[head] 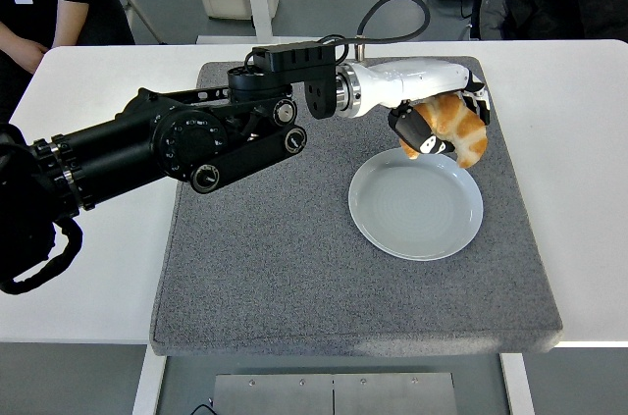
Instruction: Place the bread on the plate
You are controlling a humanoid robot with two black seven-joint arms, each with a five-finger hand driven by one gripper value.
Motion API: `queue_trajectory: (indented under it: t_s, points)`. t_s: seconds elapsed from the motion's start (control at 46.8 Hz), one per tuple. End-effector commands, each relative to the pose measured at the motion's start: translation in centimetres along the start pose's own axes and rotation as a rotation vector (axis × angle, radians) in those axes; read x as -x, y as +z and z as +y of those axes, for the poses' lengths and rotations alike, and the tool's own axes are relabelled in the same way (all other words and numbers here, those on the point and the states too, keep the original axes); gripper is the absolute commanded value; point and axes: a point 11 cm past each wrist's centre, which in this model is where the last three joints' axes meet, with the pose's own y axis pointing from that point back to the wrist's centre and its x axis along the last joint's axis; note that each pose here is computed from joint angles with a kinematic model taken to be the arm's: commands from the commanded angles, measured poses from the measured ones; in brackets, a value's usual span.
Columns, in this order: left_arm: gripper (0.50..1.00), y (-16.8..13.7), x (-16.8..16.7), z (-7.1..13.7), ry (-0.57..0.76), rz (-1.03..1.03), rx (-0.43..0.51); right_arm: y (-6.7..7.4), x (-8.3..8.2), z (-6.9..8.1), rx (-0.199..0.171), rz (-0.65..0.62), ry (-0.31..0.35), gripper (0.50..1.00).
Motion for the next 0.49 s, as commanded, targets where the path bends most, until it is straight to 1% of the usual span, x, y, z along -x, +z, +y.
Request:
queue_trajectory:
  t_s: [0.0,0.192,0.47]
  points:
    - [0.5,-0.6,1.7,0.0,-0.031,-0.026,-0.015,0.0,0.0,0.0,0.0,0.0,0.0,1.0]
    - [0.5,-1.9,4.9,0.2,-0.07,-0.051,-0.043,0.0,0.0,0.0,0.0,0.002,0.0,1.0]
    - [0.5,-2.7,6.7,0.5,-0.07,-0.025,-0.056,0.1,0.0,0.0,0.002,0.002,0.001,1.0]
